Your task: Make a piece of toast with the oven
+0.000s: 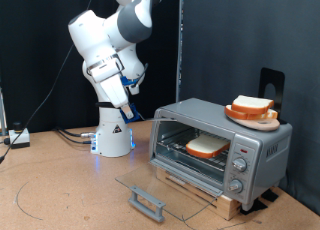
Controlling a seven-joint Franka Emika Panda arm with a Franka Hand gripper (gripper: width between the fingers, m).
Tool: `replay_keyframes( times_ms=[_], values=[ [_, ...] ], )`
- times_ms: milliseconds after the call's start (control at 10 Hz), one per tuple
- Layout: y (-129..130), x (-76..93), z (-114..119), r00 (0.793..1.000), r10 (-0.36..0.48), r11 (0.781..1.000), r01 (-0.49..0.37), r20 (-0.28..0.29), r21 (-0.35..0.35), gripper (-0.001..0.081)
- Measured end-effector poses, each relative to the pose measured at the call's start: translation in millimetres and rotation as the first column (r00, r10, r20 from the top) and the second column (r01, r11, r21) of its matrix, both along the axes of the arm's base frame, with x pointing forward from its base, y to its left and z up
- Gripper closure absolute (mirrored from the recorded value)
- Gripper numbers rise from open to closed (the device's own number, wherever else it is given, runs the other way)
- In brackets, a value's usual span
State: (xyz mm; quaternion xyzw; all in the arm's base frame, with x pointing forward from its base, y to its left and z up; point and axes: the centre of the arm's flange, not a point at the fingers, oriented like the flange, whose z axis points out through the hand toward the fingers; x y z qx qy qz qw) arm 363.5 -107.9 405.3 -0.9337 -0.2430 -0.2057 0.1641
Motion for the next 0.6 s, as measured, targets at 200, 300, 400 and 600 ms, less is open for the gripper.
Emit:
replay_keyframes(
  times_ms=[200,300,400,600],
  values=[
    [-2,6.8,27,1.000,0.026,0.999,-0.026,0.013,0.022,0.0395],
    [-1,9.1,36,0.999,0.041,0.999,-0.041,-0.001,0.017,0.0395],
    [-1,10.0,38,0.998,0.053,0.998,-0.053,-0.020,0.014,0.0395],
    [8,8.4,36,0.993,0.114,0.991,-0.114,-0.002,0.068,0.0395]
  ],
)
